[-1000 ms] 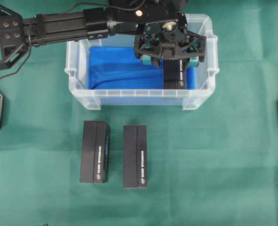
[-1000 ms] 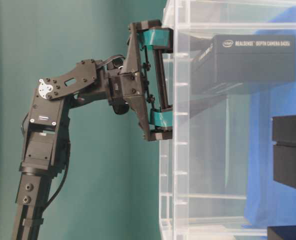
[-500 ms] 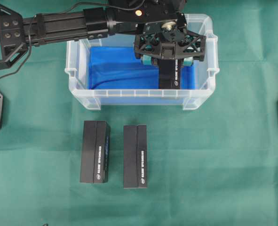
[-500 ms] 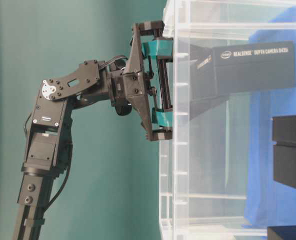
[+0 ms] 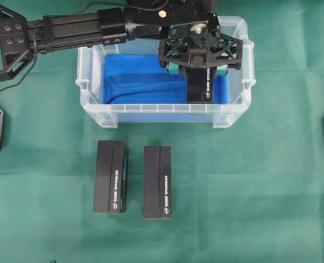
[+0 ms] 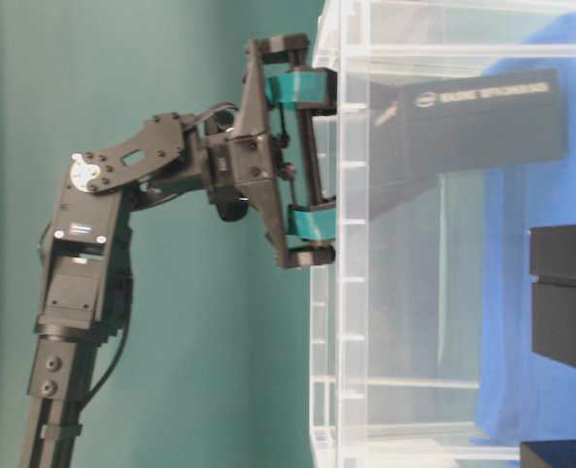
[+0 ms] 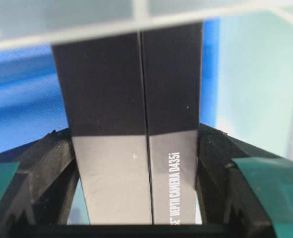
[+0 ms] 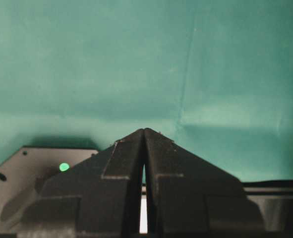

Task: Take the box out of the case with the left arm.
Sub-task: 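Lift the right box up out of the case with the left gripper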

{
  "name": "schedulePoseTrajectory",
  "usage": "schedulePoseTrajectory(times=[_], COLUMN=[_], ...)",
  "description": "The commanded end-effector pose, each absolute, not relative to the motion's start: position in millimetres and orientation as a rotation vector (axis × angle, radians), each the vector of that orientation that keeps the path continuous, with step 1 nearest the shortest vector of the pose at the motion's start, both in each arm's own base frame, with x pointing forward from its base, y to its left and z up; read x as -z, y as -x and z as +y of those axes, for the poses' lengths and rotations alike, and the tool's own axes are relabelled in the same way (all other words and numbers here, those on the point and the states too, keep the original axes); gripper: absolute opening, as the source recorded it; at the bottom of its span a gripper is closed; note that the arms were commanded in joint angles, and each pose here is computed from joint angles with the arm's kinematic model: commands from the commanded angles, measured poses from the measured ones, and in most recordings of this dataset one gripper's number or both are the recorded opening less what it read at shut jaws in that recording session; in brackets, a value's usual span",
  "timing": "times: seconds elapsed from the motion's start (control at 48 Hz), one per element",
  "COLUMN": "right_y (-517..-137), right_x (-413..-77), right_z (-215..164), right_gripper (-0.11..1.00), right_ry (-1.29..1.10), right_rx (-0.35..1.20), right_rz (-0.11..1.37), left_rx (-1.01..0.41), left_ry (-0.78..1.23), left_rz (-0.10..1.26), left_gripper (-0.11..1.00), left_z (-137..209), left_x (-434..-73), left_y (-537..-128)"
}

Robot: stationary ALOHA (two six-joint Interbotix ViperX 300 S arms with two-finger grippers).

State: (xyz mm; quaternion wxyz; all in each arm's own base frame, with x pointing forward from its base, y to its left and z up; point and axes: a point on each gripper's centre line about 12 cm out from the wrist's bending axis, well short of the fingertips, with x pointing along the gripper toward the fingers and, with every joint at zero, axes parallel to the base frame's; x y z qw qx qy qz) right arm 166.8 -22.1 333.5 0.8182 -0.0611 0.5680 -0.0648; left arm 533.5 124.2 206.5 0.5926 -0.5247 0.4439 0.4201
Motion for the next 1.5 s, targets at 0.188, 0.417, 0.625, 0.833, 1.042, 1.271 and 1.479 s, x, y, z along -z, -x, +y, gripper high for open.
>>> schedulePoseTrajectory(times=[0.188,0.417,0.625,0.833,1.042,1.271,1.479], right_y=[-167.9,-168.0,-168.0,-168.2,-168.6,-168.6,-168.6], right_x=[-336.6,-337.1,-337.1,-336.3,-336.0,-336.0,-336.0], right_z=[-22.9,-22.6,-22.6,-22.6,-22.6,-22.6,-22.6], right_gripper=[0.00,0.00,0.00,0.00,0.00,0.00,0.00], right_ry=[0.132,0.132,0.130,0.131,0.129,0.128,0.129], right_rx=[0.143,0.143,0.144,0.144,0.145,0.145,0.145], right_rz=[1.199,1.198,1.198,1.201,1.202,1.202,1.202], left_rx=[-0.929,-0.897,-0.886,-0.879,-0.882,-0.885,-0.890], left_ry=[1.235,1.241,1.236,1.226,1.220,1.216,1.217], left_rz=[0.945,0.901,0.898,0.905,0.897,0.899,0.897], left_gripper=[0.48,0.48,0.48,0.48,0.48,0.48,0.48], left_z=[125.0,123.8,120.4,113.9,112.8,112.3,113.5], left_x=[-302.5,-343.1,-369.1,-391.3,-404.1,-404.0,-403.5], left_y=[-518.3,-517.1,-513.5,-506.0,-499.7,-499.5,-499.4])
